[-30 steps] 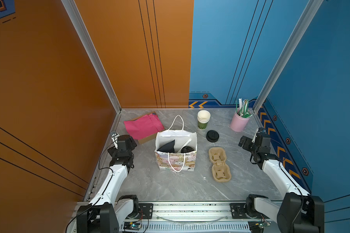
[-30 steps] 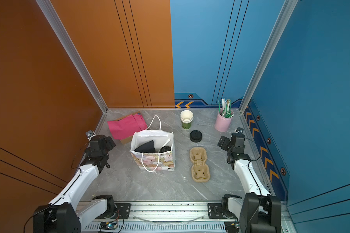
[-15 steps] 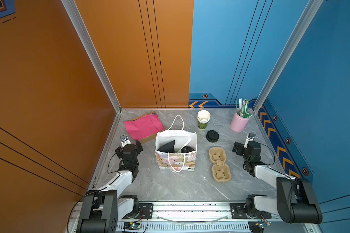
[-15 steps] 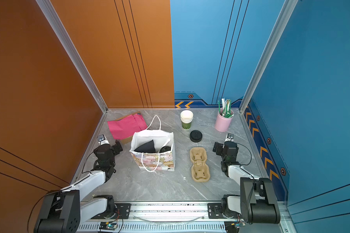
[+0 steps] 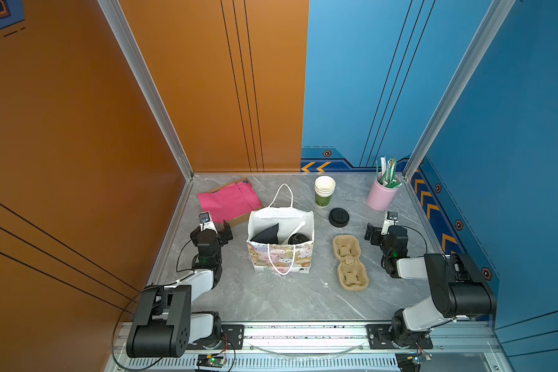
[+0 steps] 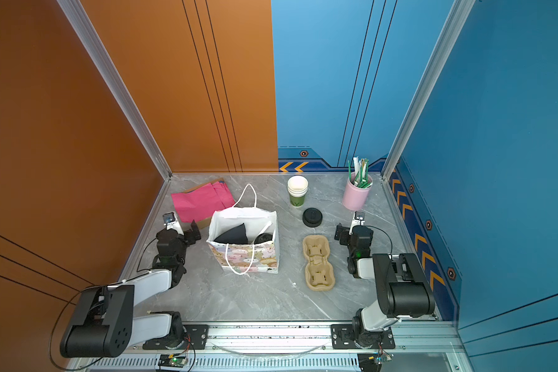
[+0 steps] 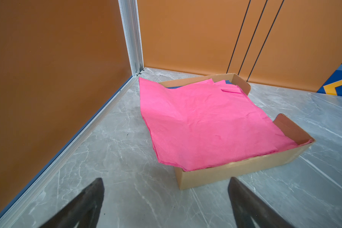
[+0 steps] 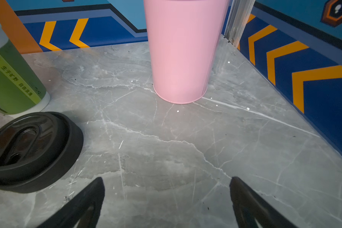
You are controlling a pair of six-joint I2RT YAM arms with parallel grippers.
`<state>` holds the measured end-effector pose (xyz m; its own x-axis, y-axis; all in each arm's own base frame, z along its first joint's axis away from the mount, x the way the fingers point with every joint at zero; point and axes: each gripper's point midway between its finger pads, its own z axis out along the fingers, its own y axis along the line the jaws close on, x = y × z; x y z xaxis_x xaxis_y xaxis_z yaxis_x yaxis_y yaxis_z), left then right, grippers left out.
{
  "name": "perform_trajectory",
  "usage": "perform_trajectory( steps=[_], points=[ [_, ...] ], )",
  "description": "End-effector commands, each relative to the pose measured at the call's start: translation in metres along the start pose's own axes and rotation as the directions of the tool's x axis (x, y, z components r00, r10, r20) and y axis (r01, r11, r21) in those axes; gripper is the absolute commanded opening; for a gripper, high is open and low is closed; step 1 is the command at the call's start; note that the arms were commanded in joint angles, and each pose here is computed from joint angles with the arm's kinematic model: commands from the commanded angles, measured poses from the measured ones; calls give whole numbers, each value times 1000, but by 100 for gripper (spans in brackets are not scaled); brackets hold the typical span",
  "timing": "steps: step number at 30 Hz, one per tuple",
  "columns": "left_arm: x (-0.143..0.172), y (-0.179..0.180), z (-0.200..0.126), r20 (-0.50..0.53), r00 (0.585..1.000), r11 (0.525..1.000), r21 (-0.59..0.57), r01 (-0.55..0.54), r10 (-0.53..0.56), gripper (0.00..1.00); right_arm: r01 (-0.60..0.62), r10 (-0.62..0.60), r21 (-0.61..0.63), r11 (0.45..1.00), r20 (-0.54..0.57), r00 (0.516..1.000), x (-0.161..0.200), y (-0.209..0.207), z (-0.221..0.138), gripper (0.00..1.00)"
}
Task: Pack a coffee takeout order
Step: Reset both arms
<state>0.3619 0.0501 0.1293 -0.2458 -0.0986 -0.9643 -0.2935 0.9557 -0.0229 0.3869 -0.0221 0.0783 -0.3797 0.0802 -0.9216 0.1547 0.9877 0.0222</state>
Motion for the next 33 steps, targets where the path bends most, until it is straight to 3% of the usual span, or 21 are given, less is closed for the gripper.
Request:
perform_trajectory(
  steps=[1, 13, 26, 33],
  points=[
    [2, -12, 5, 8, 1000, 997, 68, -22, 21, 98, 15, -13, -27, 1000, 59, 998, -16, 8, 0, 100],
    [31, -37, 22, -33, 997, 978, 197, -66, 74, 98, 11, -9, -34, 999, 56, 998, -15, 8, 0, 100],
    [30, -29, 30, -38, 996, 991, 117, -70, 75, 98, 8, -6, -38, 999, 57, 998, -15, 8, 0, 100],
    [31, -38, 30, -46, 994, 983, 155, -96, 104, 98, 11, -9, -32, 999, 57, 998, -15, 8, 0, 100]
  ],
)
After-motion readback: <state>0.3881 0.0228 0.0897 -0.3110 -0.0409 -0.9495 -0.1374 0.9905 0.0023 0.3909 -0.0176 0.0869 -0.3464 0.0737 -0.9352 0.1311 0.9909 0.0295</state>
